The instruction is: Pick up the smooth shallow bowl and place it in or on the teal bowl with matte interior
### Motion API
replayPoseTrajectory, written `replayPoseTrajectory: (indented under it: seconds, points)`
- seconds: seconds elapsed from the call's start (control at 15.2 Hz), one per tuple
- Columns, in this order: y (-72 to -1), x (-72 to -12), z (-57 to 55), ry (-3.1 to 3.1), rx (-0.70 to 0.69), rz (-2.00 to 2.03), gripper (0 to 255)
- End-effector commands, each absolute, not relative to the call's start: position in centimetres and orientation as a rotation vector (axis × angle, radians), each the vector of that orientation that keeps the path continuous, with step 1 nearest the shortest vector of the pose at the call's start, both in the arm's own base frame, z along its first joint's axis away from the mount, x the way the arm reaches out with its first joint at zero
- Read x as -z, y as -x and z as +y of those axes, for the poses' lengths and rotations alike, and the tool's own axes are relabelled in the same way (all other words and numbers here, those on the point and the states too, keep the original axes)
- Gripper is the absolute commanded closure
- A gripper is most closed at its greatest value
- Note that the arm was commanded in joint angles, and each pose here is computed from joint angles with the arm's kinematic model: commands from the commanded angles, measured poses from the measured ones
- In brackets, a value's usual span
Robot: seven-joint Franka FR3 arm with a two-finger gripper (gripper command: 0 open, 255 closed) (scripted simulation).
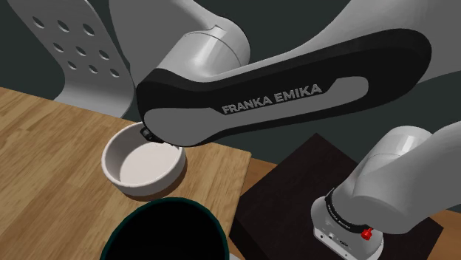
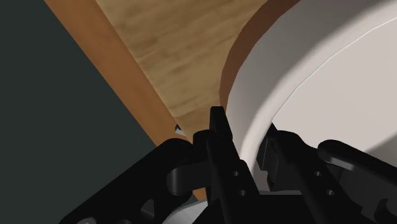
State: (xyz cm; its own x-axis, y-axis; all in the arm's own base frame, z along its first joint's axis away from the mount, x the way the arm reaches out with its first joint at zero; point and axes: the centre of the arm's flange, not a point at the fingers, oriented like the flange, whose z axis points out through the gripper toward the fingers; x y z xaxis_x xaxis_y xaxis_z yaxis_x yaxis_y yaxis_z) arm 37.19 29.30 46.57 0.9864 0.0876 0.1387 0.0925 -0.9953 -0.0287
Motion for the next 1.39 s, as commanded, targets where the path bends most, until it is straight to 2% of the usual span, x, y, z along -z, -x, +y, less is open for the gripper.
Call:
replayPoseTrajectory:
  seconds: [0.0,0.33,1.32]
  points:
    - [-37.2,-46.6,29.3,3.096,0.213,-0.14,255]
    - [-37.2,-46.5,29.3,3.096,0.214,-0.14,255]
    - [-37.2,-54.5,29.3,3.096,0.214,-0.14,255]
